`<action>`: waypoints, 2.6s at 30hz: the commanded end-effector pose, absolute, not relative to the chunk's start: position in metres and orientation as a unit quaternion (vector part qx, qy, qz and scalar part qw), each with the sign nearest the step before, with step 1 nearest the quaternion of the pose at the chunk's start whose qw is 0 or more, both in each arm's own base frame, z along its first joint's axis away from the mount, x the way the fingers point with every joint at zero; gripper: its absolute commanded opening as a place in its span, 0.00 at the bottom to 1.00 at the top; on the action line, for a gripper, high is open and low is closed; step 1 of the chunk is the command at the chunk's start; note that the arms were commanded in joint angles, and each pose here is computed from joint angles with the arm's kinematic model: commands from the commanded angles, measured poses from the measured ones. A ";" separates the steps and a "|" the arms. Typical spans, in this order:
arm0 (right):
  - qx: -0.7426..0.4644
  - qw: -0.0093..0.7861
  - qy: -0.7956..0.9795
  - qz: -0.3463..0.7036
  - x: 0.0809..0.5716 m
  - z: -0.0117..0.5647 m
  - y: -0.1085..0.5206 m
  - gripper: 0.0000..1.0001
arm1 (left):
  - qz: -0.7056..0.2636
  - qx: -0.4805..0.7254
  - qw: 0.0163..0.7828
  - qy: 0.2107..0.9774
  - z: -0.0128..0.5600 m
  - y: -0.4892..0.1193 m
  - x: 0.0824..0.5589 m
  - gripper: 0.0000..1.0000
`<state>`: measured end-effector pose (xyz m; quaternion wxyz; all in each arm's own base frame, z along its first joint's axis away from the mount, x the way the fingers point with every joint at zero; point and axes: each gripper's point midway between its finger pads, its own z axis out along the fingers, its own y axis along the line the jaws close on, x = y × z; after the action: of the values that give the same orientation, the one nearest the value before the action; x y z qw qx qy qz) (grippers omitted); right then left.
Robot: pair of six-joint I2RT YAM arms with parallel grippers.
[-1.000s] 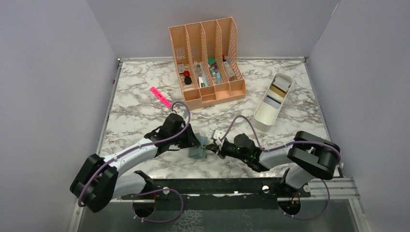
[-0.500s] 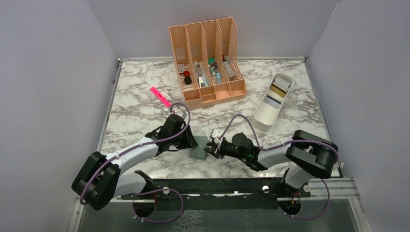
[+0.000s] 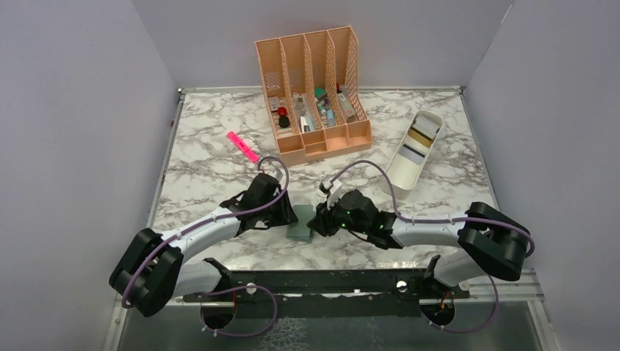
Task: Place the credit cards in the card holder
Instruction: Close the card holder at the center of the board.
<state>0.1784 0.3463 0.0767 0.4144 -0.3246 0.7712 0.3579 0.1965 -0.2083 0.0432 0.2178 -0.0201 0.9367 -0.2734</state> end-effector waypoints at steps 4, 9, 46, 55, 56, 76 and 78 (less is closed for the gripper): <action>-0.120 0.312 0.869 0.365 0.172 0.068 0.336 0.31 | -0.279 -0.003 0.204 0.938 0.032 -0.214 0.197 0.41; -0.085 0.300 0.881 0.354 0.172 0.066 0.329 0.27 | -0.268 -0.009 0.199 0.943 0.026 -0.209 0.193 0.37; -0.029 0.302 0.886 0.350 0.192 0.052 0.332 0.26 | -0.299 -0.007 0.186 0.936 0.023 -0.235 0.181 0.28; -0.022 0.294 0.887 0.356 0.190 0.047 0.334 0.23 | -0.310 -0.007 0.186 0.932 0.028 -0.241 0.179 0.28; -0.022 0.293 0.887 0.357 0.190 0.047 0.334 0.23 | -0.312 -0.006 0.185 0.932 0.029 -0.241 0.178 0.28; -0.015 0.291 0.894 0.340 0.179 0.062 0.311 0.33 | -0.297 0.005 0.207 0.932 0.043 -0.244 0.191 0.43; -0.007 0.284 0.889 0.358 0.176 0.061 0.314 0.32 | -0.295 0.008 0.207 0.933 0.043 -0.245 0.193 0.44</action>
<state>0.1829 0.3199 0.0737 0.3026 -0.0237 0.8849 0.3532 0.1845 -0.2430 0.0390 0.1927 -0.0039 0.9319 -0.3072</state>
